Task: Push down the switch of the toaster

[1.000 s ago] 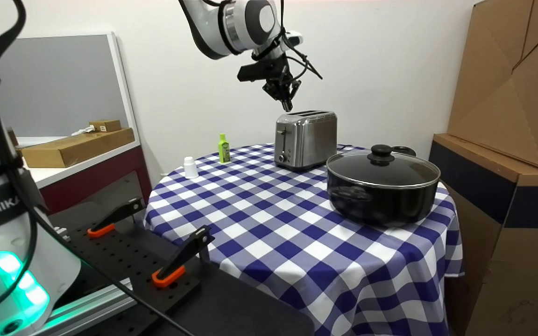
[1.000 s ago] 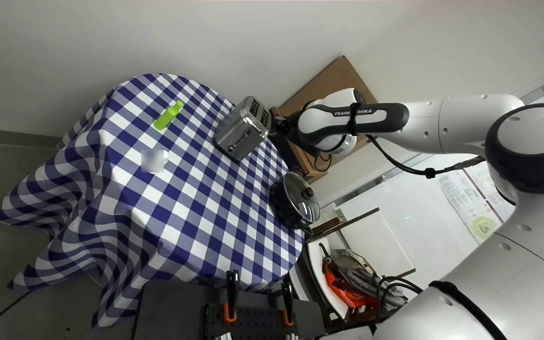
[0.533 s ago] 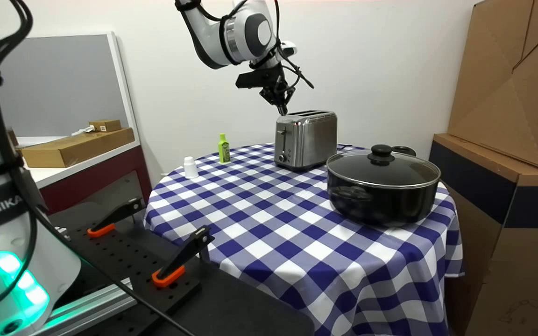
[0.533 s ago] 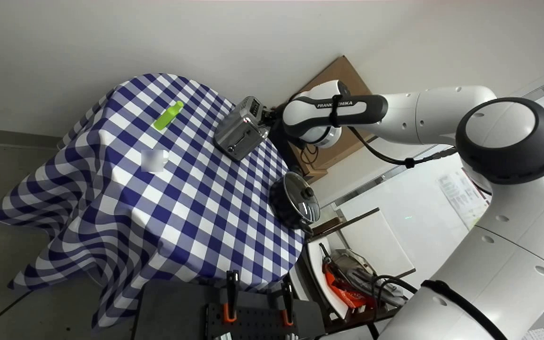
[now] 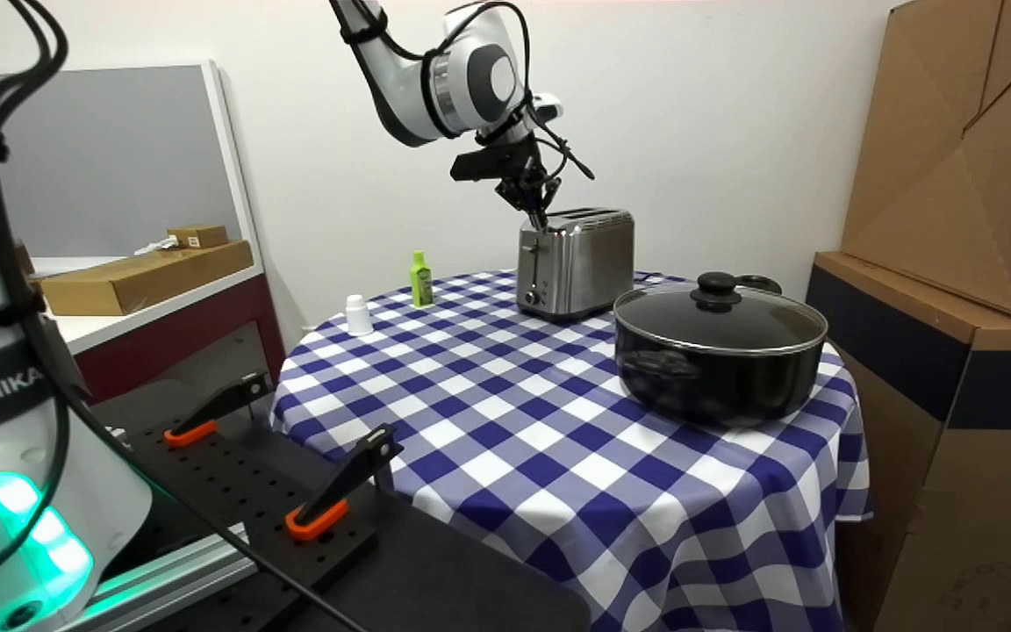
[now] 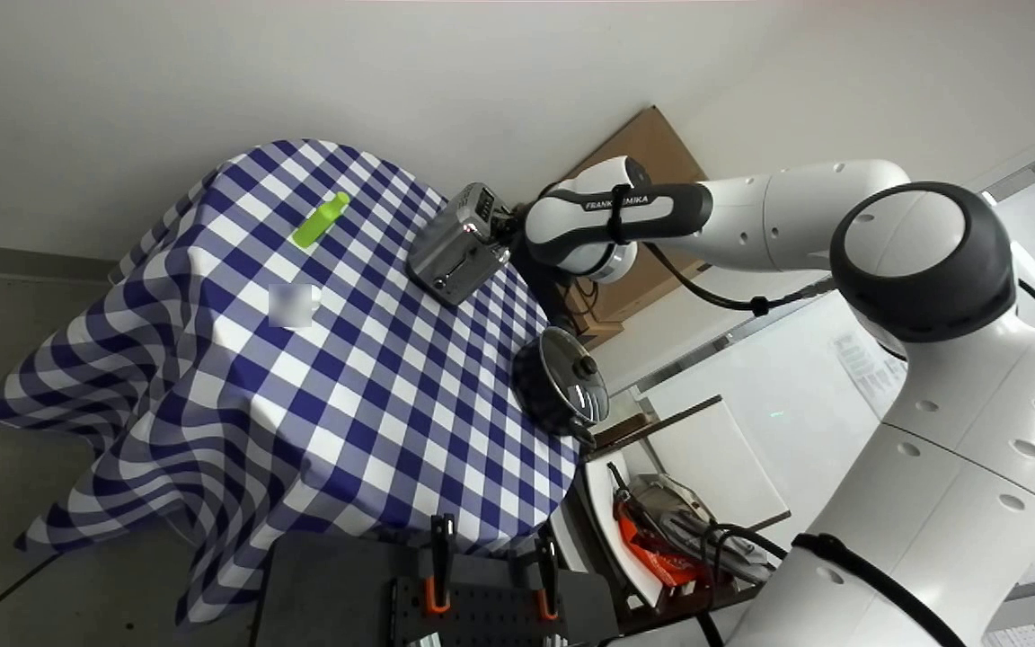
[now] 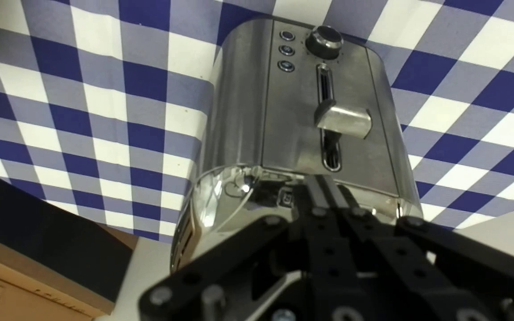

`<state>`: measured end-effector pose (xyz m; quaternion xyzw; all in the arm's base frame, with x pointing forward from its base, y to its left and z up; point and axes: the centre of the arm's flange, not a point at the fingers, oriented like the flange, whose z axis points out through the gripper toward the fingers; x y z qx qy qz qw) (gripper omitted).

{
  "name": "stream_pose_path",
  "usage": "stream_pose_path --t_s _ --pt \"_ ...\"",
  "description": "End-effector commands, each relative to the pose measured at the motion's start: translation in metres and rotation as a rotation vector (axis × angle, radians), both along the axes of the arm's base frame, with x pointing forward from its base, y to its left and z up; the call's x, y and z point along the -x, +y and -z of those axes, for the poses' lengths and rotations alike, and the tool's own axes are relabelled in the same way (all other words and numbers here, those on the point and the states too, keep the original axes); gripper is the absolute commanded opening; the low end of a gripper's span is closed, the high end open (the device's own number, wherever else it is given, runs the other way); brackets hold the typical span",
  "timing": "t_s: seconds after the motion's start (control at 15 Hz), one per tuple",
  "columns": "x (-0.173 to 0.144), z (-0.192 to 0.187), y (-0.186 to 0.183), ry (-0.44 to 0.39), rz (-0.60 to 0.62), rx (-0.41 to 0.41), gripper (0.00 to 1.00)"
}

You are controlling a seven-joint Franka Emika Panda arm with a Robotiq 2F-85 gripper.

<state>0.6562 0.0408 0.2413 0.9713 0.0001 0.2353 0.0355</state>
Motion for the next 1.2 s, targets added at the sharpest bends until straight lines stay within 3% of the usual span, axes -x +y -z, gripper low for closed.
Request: stream_pose_path --t_s 0.0,0.27,1.13 --pt "-0.008 0.020 0.005 0.027 0.008 0.004 0.00" --pt "-0.006 0.030 0.008 0.044 0.004 0.004 0.00" --pt "-0.012 0.115 0.009 0.122 -0.021 0.040 0.00"
